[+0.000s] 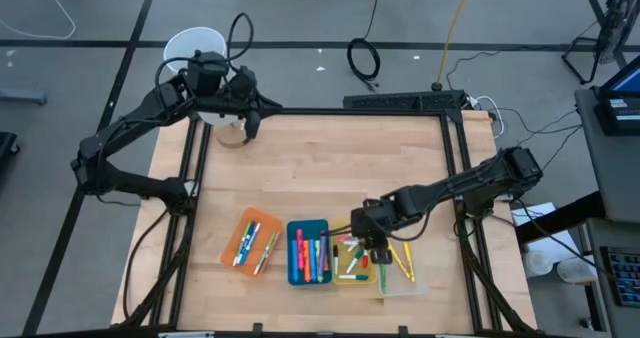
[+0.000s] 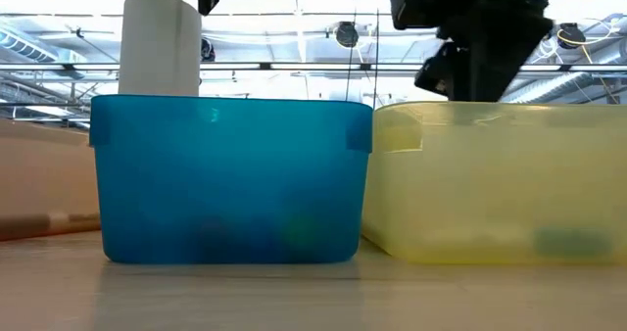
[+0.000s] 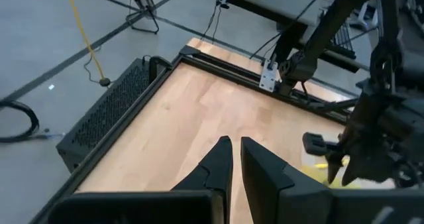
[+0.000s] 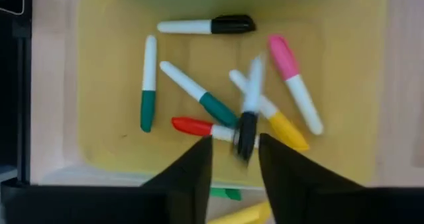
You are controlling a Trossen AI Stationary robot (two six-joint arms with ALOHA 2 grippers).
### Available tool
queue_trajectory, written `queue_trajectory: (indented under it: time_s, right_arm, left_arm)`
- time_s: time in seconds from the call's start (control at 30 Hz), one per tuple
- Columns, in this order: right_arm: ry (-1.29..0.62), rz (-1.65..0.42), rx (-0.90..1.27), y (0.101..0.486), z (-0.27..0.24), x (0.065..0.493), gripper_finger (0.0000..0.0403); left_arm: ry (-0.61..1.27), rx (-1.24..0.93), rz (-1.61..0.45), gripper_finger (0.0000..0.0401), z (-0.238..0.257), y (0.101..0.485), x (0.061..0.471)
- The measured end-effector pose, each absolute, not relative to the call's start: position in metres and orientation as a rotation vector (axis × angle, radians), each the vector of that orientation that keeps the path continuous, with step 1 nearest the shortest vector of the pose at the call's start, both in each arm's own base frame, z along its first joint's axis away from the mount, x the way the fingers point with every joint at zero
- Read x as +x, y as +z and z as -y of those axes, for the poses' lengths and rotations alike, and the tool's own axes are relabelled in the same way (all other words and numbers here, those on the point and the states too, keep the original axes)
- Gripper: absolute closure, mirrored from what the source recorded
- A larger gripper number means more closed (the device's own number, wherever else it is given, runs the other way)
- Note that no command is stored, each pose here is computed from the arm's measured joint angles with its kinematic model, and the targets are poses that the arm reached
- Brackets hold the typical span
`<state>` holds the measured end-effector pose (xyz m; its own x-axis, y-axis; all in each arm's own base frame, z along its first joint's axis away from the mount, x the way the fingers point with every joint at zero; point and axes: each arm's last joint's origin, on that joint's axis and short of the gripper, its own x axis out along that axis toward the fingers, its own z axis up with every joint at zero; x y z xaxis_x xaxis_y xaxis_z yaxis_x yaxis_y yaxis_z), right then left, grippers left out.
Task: Pick & Place Markers
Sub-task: Return to Home Position
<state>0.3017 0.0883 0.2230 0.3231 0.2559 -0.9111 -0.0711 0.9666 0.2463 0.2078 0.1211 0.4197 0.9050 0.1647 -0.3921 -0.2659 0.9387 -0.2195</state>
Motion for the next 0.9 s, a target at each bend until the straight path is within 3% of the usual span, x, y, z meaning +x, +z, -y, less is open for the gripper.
queue_trajectory:
  time_s: [0.23, 0.37, 0.57, 0.67, 0.8, 0.9]
  right_arm:
    - [0.222, -1.19, 0.198, 0.217, -0.093, 0.302, 0.0226]
    - [0.254, -1.169, 0.255, 0.228, -0.09, 0.297, 0.0211]
    - [0.197, -1.244, 0.343, 0.238, -0.082, 0.267, 0.0209]
    - [0.188, -1.095, 0.348, 0.261, -0.082, 0.245, 0.0211]
    - [0.249, -0.728, 0.243, 0.304, -0.083, 0.194, 0.0209]
    - [0.273, -0.496, 0.139, 0.308, -0.074, 0.148, 0.0209]
  left_arm:
    - [0.215, -0.371, -0.419, 0.0364, -0.118, 0.415, 0.207]
    - [0.037, -0.239, -0.47, 0.0364, -0.105, 0.401, 0.209]
    - [-0.101, -0.213, -0.327, 0.0364, -0.083, 0.355, 0.202]
    - [-0.104, -0.24, -0.322, 0.0364, -0.07, 0.311, 0.189]
    - [-0.109, -0.247, -0.227, 0.0364, -0.05, 0.263, 0.16]
    - [-0.149, -0.208, -0.113, 0.0364, -0.033, 0.236, 0.135]
